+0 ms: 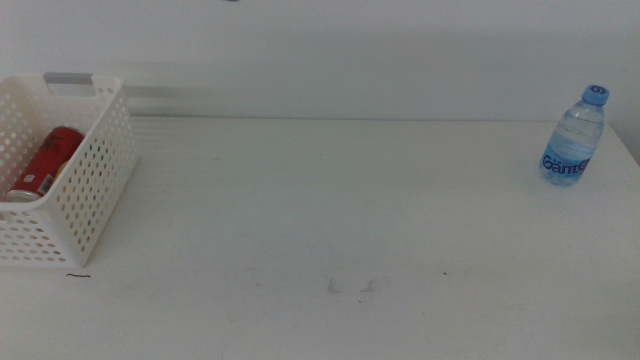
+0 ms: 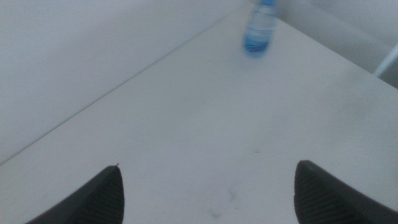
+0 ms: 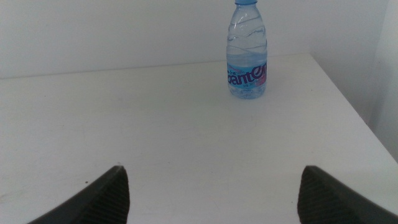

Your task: Use arms to grab the bottles and put them into the dustbin to the left of the table.

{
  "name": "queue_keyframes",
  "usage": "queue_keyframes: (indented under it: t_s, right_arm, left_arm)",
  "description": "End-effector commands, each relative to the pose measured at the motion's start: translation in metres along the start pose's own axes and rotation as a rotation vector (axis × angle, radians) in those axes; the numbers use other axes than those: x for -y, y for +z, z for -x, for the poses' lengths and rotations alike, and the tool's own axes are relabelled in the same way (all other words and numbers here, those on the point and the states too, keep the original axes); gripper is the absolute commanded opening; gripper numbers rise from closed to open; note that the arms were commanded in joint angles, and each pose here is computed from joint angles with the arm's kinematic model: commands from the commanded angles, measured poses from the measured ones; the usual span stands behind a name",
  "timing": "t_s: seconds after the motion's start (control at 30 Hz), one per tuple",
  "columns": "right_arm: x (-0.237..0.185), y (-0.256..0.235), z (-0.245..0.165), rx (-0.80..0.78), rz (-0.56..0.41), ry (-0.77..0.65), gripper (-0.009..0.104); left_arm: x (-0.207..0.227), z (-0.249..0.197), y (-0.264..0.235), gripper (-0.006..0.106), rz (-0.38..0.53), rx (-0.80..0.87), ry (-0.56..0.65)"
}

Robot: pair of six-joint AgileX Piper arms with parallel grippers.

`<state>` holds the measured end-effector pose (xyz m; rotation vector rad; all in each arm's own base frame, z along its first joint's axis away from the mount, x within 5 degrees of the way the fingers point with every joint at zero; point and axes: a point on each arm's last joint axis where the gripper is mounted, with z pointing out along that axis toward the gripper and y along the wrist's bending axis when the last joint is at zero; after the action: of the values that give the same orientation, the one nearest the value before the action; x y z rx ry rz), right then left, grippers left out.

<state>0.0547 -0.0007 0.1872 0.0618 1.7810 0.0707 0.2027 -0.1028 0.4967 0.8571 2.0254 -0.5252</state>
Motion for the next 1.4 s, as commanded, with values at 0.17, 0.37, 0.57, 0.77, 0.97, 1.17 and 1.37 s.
queue_keyframes:
  t_s: [0.17,0.37,0.57,0.77,0.97,1.17,1.37]
  right_arm:
    - [0.001,0.000,0.000,0.012,-0.009,-0.010,0.090]
    - [0.001,0.000,0.000,0.012,-0.009,-0.010,0.090]
    - [0.001,0.000,0.001,0.022,-0.017,-0.054,0.090]
    - [0.002,0.000,0.002,0.027,-0.022,-0.077,0.090]
    - [-0.003,-0.002,0.016,0.194,0.024,-0.054,0.090]
    - [-0.006,0.011,0.044,0.083,0.017,-0.057,0.090]
    - [-0.010,0.034,0.075,-0.011,0.013,-0.048,0.090]
  left_arm:
    - [0.014,0.003,-0.001,0.094,-0.034,0.017,0.040]
    - [0.014,0.005,-0.001,0.094,-0.029,0.032,0.043]
    - [0.013,0.004,-0.001,0.094,-0.023,0.029,0.046]
    - [0.013,0.004,-0.001,0.094,-0.023,0.029,0.046]
    - [0.013,0.004,-0.001,0.094,-0.023,0.029,0.046]
    - [0.013,0.004,-0.001,0.094,-0.025,0.030,0.045]
    - [0.015,0.007,-0.001,0.094,-0.042,0.054,0.032]
